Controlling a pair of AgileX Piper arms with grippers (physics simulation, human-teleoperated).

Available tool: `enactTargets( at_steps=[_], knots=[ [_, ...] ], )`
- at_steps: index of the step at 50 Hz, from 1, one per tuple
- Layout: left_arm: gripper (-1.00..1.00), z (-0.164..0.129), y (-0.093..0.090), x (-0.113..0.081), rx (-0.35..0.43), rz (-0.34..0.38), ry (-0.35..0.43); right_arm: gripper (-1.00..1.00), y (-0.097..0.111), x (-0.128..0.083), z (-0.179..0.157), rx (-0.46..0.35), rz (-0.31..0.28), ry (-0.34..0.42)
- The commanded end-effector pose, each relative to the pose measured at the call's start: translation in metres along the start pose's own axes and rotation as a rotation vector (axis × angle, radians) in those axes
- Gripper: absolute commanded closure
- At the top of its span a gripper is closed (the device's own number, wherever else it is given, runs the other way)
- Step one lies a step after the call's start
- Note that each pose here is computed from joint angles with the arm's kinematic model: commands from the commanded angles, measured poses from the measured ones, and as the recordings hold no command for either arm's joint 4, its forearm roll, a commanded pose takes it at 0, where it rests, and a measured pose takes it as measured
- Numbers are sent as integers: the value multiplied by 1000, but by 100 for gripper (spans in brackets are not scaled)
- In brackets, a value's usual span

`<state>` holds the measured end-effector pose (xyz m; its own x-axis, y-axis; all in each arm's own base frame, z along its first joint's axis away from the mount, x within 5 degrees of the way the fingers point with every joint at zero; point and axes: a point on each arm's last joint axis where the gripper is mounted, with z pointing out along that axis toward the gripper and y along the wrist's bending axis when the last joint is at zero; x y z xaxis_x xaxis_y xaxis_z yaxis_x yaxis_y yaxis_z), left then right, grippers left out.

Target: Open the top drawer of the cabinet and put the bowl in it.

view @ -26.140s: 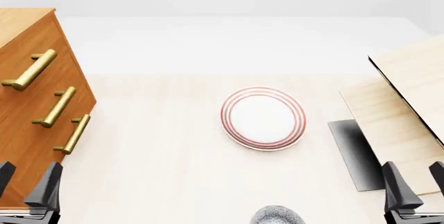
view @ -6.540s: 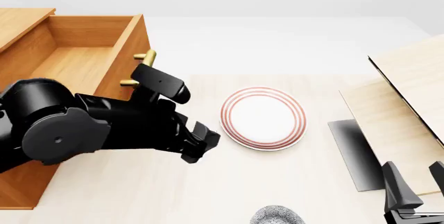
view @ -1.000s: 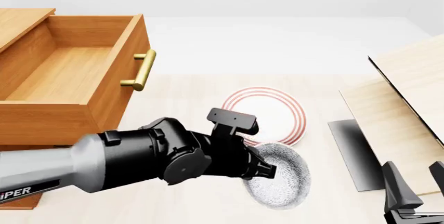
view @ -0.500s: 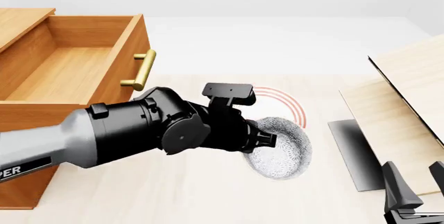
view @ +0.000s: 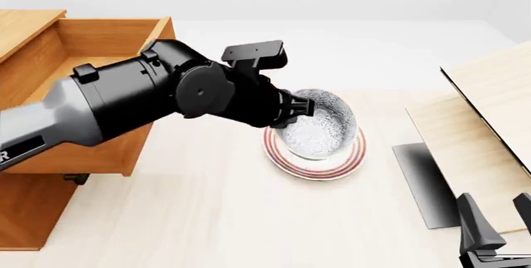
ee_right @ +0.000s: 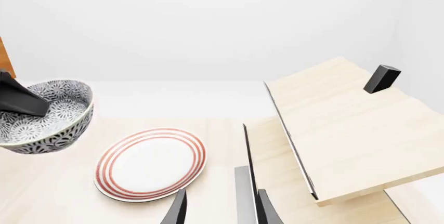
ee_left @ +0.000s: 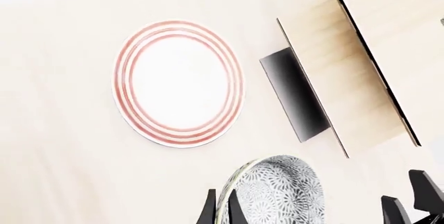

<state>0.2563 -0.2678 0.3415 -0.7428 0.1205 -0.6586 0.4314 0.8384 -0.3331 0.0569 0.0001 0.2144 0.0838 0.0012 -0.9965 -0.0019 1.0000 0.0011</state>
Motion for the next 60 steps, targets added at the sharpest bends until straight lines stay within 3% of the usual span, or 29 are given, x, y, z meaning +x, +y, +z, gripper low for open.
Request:
enactTargets(
  at_steps=[1,19,29,36,45,60],
  knots=[
    [100,-19,9,-30,-28,-8,-34,-100,0,0,0,1,0,-1],
    [100,-46,39,-79,-118,-21,-74,-100,0,0,0,1,0,0],
    [100,-55,45,-96,-137,-36,-90,-100,0,0,0,1,0,0],
    [100,-72,64,-111,-180,-60,-120,-100,0,0,0,0,-1,-1],
    [100,-77,78,-112,-203,-112,-140,-100,0,0,0,1,0,-1],
    [100,-116,102,-117,-256,-171,-203,-100,0,0,0,1,0,-1]
  ],
)
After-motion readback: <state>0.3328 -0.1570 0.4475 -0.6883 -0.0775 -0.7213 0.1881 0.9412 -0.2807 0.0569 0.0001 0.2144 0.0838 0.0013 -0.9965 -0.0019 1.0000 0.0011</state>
